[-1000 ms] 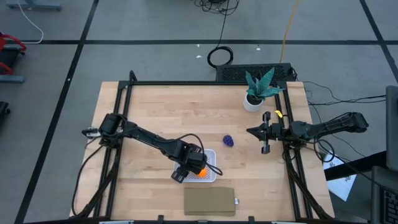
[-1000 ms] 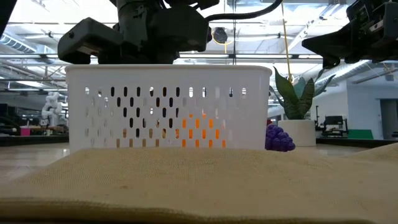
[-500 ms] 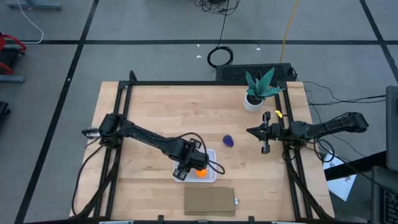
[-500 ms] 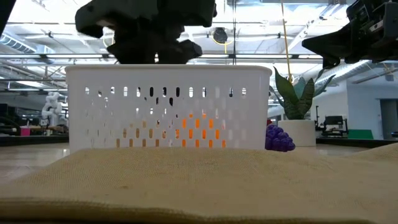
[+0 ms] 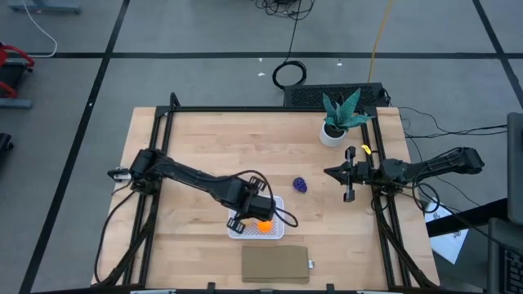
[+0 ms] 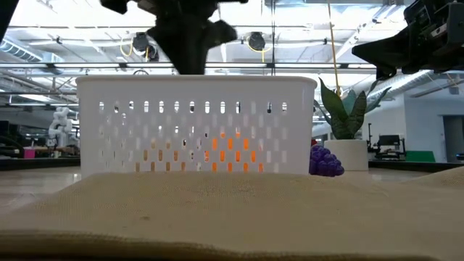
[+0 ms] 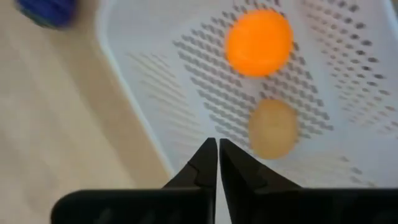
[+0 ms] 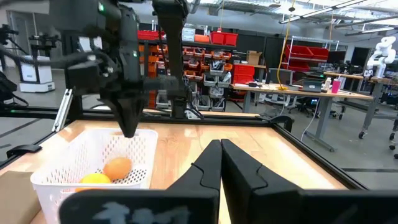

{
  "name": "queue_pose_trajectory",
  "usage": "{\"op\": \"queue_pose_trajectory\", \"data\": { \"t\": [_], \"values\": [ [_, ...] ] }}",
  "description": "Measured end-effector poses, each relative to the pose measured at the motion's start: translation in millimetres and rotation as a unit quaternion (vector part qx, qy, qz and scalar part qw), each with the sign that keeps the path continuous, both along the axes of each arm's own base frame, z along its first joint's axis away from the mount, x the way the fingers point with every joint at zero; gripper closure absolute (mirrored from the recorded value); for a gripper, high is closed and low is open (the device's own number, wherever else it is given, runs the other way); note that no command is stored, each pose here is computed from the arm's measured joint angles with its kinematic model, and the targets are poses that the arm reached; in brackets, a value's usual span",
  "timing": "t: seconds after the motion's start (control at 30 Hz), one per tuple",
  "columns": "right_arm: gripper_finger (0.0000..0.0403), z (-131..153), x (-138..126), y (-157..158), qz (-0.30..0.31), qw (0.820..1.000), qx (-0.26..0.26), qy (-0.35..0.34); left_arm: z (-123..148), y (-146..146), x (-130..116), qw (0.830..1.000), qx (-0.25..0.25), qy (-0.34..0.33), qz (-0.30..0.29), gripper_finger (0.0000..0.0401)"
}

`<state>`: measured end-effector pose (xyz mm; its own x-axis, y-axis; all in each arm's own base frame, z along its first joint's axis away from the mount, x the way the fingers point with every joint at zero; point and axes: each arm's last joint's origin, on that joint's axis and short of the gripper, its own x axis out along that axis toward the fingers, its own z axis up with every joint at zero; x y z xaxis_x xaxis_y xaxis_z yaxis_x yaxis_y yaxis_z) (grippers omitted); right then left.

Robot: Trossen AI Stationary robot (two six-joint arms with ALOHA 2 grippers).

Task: Pick and placing Produce into tupperware
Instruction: Put the blackberry into the basket

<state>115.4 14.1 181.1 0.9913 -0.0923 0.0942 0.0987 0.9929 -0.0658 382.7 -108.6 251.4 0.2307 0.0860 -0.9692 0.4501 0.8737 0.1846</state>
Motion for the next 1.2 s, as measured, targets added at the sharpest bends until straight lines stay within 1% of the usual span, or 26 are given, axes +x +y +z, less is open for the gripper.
{"op": "queue_pose_trajectory", "data": {
  "t": [0.1,0.2,0.27,0.37,0.43,0.5,0.6,0.63,0.7,0.77,0.83,0.87,1.0,1.03,1.07,1.1,1.2],
  "values": [
    [0.0403,0,0,0,0.0,1.0,0.001,0.0,22,1,-2,0.998,0.041,-0.056,-0.01,0.0393],
    [0.0403,0,0,0,0.0,1.0,0.001,0.001,56,6,-11,0.988,0.069,-0.139,0.005,0.0397],
    [0.0403,-1,0,0,0.0,1.0,0.0,0.003,79,10,-21,0.979,0.062,-0.193,0.015,0.0397],
    [0.0403,-1,0,0,0.0,1.0,0.0,0.003,109,17,-44,0.963,0.046,-0.266,0.023,0.0399],
    [0.0403,-1,0,0,0.0,1.0,0.0,0.004,123,24,-64,0.949,0.033,-0.31,0.032,0.0399],
    [0.0403,-1,0,0,0.0,1.0,0.0,0.003,129,30,-83,0.935,0.025,-0.349,0.054,0.04],
    [0.0403,-1,0,0,0.0,1.0,0.001,0.003,123,43,-112,0.914,0.031,-0.392,0.095,0.0399],
    [0.0403,-1,0,0,0.0,1.0,0.001,0.003,117,48,-122,0.907,0.025,-0.405,0.111,0.0399],
    [0.0403,-1,0,0,0.0,1.0,0.001,0.003,101,60,-140,0.897,0.005,-0.419,0.138,0.04],
    [0.0403,-1,0,0,0.0,1.0,0.001,0.003,80,70,-153,0.892,-0.022,-0.426,0.15,0.04],
    [0.0403,-1,0,0,0.0,1.0,0.001,0.003,55,78,-164,0.892,-0.055,-0.426,0.143,0.04],
    [0.0403,-1,0,0,0.0,1.0,0.001,0.003,45,81,-167,0.886,-0.08,-0.436,0.136,0.04],
    [0.0403,0,0,0,0.0,1.0,0.001,0.002,22,84,-178,0.85,-0.181,-0.49,0.072,0.04],
    [0.0403,-1,0,0,0.0,1.0,0.001,0.003,17,84,-180,0.842,-0.193,-0.501,0.055,0.04],
    [0.0403,-1,0,0,0.0,1.0,0.001,0.002,12,83,-183,0.836,-0.198,-0.511,0.041,0.04],
    [0.0403,-1,0,0,0.0,1.0,0.001,0.002,9,83,-186,0.826,-0.199,-0.527,0.03,0.04],
    [0.0403,-1,0,0,0.0,1.0,0.001,0.003,5,83,-197,0.784,-0.201,-0.587,0.01,0.0401]
  ]
}}
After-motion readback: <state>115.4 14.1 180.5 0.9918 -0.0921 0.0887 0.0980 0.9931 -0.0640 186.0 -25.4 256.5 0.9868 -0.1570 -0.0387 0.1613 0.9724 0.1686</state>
